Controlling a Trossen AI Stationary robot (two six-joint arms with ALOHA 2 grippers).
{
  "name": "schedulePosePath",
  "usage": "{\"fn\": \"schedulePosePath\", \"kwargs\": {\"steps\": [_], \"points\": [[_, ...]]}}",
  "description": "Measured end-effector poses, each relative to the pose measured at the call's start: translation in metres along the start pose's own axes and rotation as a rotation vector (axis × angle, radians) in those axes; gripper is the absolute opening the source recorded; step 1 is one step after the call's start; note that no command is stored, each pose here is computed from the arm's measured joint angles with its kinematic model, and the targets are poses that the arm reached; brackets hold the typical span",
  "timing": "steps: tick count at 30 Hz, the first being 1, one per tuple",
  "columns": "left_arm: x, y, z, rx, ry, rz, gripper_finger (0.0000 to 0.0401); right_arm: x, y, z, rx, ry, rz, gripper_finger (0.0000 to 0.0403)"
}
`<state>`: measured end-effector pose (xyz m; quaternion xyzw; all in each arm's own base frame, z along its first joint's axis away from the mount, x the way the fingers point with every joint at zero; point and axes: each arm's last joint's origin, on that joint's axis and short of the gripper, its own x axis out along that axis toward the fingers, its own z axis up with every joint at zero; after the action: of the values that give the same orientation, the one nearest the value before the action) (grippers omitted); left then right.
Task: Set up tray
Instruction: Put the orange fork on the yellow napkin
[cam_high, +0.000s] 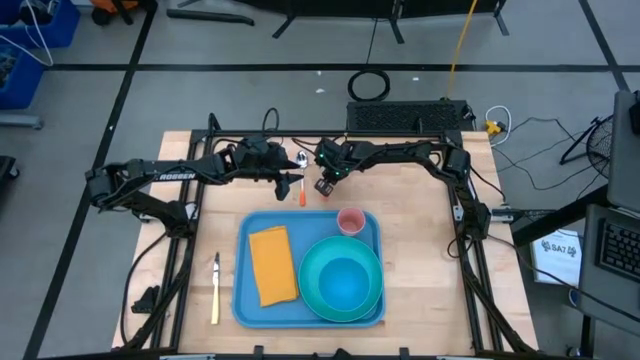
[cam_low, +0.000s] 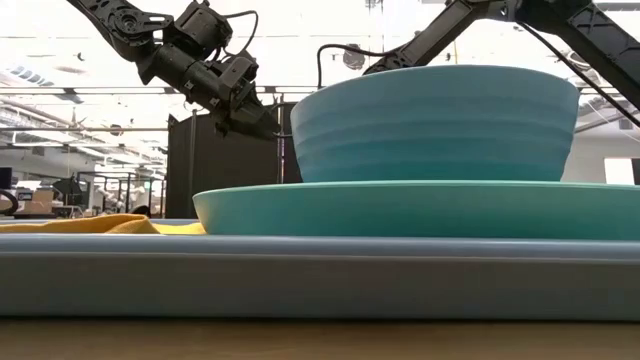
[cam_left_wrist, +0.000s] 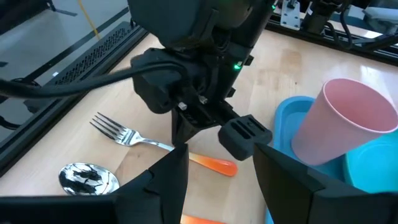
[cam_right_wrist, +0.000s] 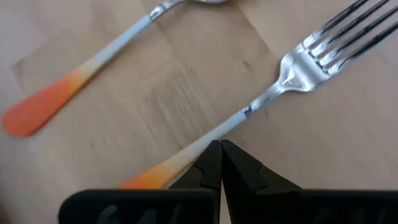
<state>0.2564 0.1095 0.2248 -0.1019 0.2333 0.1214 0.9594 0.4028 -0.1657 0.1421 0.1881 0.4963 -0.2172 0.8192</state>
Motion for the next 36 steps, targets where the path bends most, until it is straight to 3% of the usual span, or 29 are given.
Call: {"fn": "schedulePosePath", "kwargs": {"steps": [12,24,36], "points": [[0.000,0.000,0.000,-0.009,0.000,0.000,0.0184,0.000,0.016,0.004,-0.030,-0.053,0.098,0.0000],[0.000,0.000,0.000,-0.017,0.001,0.000,0.0184,-0.008,0.003,0.001,0.020,-0.023,-0.041,0.0000],[0.000,0.000,0.000,-0.025,0.001,0.001,0.0184,0.010,0.006,-0.002,0.043,0.003,0.034,0.0000]]}}
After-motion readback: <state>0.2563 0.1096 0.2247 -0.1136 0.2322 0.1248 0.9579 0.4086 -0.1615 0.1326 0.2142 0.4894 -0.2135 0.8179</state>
